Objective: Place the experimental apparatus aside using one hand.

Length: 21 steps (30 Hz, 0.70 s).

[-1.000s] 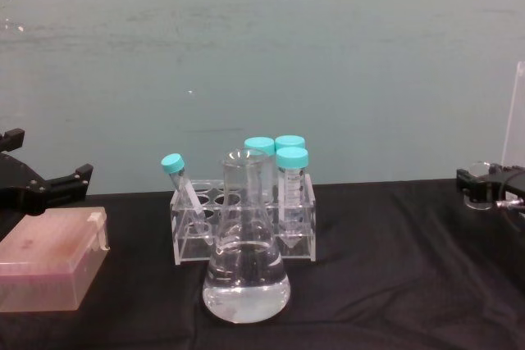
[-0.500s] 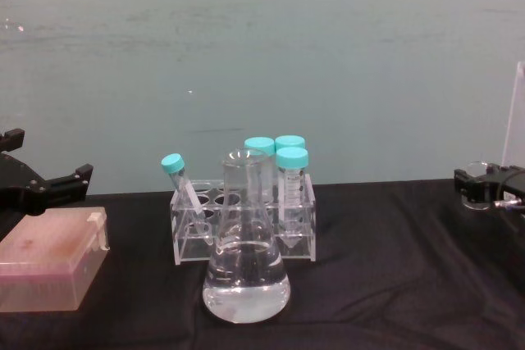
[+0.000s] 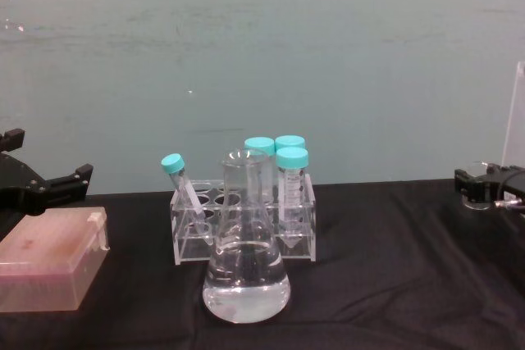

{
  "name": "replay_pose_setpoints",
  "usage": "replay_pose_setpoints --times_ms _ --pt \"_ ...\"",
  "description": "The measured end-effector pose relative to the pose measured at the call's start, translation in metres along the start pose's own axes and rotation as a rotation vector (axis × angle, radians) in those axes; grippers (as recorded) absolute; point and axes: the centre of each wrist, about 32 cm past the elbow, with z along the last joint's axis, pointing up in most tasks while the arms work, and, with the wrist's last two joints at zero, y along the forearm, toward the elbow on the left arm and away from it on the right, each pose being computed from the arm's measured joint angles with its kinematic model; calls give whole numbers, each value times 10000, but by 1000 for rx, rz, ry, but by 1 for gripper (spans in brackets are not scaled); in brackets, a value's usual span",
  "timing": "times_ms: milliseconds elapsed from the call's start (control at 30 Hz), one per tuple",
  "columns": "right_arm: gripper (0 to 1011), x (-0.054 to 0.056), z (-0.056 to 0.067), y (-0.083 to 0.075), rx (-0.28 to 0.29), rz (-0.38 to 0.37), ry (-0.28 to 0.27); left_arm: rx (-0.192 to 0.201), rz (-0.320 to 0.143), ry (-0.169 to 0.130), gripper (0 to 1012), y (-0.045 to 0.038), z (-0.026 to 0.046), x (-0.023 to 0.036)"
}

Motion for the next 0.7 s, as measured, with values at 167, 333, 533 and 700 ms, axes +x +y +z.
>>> replay_pose_setpoints --times_ms 167,333,533,700 --pt "501 1 0 0 0 0 0 0 0 0 1000 0 0 0" --pt "510 1 0 0 0 0 1 0 0 0 1000 0 0 0" --pt "666 1 0 0 0 0 1 0 0 0 1000 0 0 0" --pt "822 1 0 0 0 0 1 0 0 0 1000 0 0 0"
